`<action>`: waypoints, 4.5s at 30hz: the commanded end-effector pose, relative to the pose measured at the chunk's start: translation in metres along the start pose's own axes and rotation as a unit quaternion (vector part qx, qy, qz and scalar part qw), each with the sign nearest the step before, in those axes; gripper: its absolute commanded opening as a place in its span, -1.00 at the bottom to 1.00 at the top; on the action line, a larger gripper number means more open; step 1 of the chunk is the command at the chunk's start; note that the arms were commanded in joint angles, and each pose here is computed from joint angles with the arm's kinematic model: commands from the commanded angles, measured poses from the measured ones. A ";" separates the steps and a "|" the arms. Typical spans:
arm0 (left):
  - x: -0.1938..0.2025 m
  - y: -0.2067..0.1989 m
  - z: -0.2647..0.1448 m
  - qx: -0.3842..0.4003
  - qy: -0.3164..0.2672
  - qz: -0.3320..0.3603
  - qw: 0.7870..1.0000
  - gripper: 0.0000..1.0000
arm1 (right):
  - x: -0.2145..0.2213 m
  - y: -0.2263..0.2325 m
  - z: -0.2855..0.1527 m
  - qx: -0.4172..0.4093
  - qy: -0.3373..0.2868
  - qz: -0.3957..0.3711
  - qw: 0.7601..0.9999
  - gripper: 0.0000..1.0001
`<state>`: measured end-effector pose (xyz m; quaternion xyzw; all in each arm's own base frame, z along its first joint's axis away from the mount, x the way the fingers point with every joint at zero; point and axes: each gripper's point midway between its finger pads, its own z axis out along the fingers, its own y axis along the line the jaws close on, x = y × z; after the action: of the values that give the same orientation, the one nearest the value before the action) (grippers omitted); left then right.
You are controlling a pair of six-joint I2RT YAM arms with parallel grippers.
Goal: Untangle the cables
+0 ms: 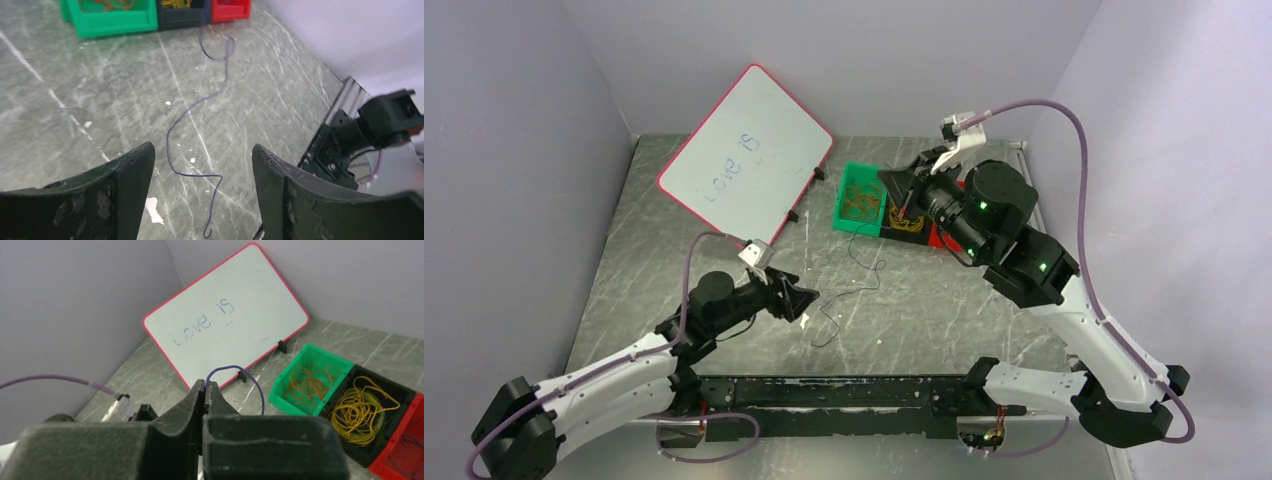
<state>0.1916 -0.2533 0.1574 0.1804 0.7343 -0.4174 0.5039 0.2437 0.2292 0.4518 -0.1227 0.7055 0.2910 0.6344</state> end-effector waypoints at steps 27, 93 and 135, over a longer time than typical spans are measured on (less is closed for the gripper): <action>-0.052 0.043 -0.043 -0.192 -0.047 -0.037 0.980 0.51 | 0.306 0.024 -0.028 -0.157 0.433 0.040 0.887 -0.79; -0.069 0.063 -0.086 -0.282 -0.065 -0.031 0.957 0.48 | 0.431 -0.028 0.108 -0.172 0.468 -0.272 0.823 0.98; -0.060 0.065 -0.084 -0.286 -0.052 -0.039 0.956 0.45 | 0.306 -0.059 0.115 -0.074 0.340 -0.118 0.930 -1.00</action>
<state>0.2094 -0.1354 0.1882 -0.0230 0.8044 -0.2143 0.5537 0.2925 0.3273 0.0838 -0.4204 0.8330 0.1919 0.3042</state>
